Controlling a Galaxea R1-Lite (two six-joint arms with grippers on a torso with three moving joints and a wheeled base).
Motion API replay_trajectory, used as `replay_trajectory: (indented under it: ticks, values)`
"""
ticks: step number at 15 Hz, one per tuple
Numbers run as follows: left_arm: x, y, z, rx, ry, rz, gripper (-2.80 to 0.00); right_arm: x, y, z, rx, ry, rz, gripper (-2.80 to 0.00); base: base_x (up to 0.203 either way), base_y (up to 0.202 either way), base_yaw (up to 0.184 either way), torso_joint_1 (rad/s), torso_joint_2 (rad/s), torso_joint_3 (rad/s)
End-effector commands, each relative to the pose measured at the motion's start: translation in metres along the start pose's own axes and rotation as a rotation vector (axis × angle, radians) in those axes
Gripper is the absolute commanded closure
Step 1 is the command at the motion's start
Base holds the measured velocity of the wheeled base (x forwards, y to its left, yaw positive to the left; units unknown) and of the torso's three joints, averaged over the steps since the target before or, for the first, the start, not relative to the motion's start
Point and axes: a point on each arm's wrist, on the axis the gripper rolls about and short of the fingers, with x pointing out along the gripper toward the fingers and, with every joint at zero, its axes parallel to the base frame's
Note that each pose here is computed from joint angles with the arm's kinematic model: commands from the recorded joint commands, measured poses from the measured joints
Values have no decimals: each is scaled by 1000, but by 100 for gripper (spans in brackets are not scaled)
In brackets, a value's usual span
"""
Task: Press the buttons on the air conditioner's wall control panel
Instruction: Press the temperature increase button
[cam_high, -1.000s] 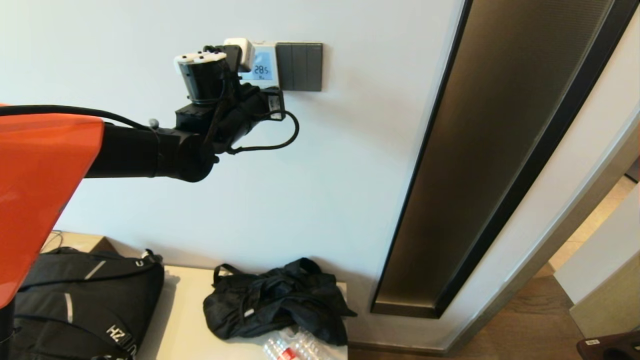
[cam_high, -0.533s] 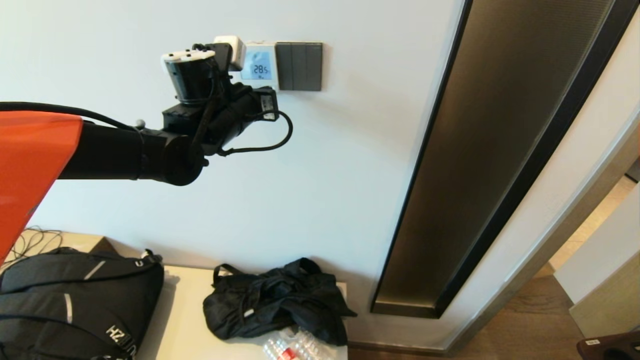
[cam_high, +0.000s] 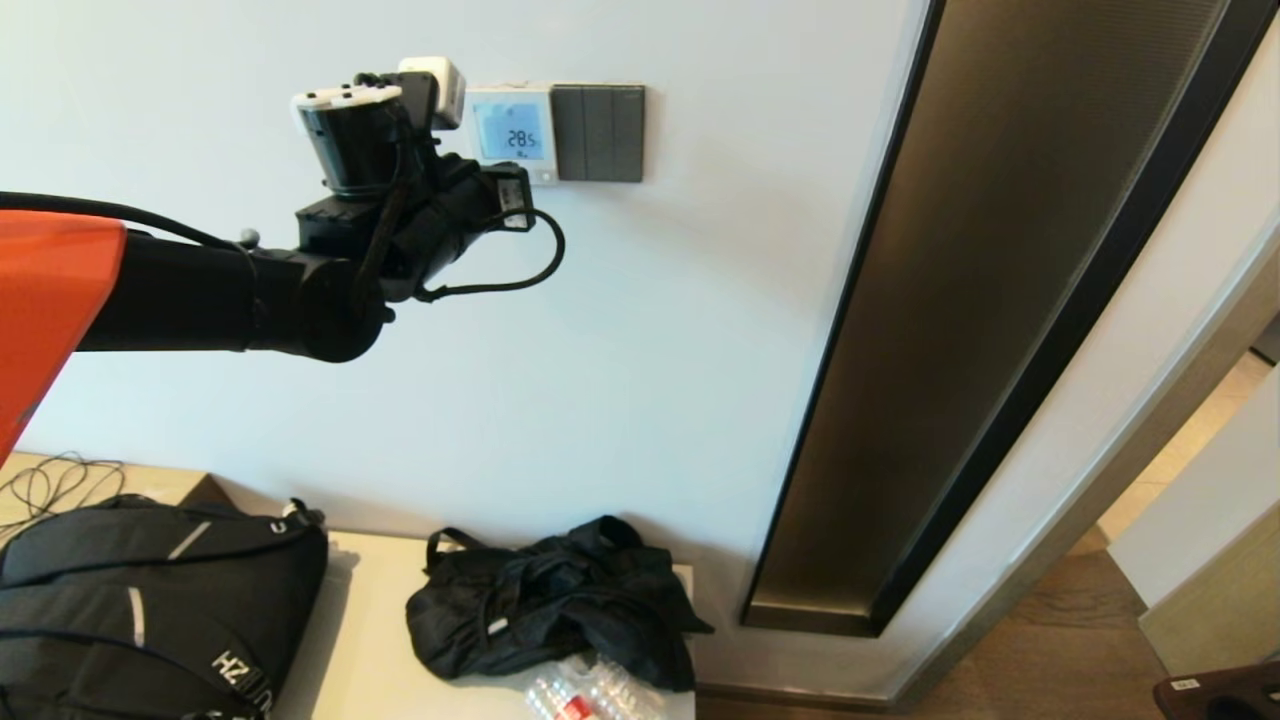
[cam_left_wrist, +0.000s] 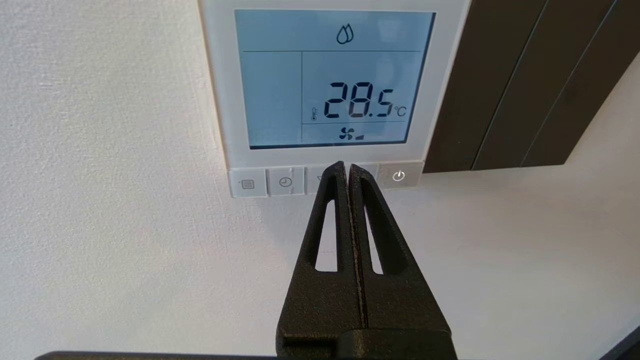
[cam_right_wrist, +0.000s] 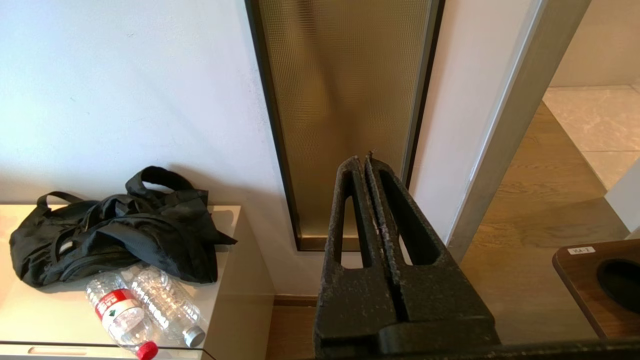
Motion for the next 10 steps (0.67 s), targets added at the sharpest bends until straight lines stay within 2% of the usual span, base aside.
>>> replay_trajectory:
  ticks: [1,10]
  values:
    - [1,0,-1,-2,-4,0,0,0,0,0,0,1,0,0,0,0,0,0,0,0]
    - [2,-8,-8,3,9,-15,0,0,0,0,0,1,0,0,0,0,0,0,0,0]
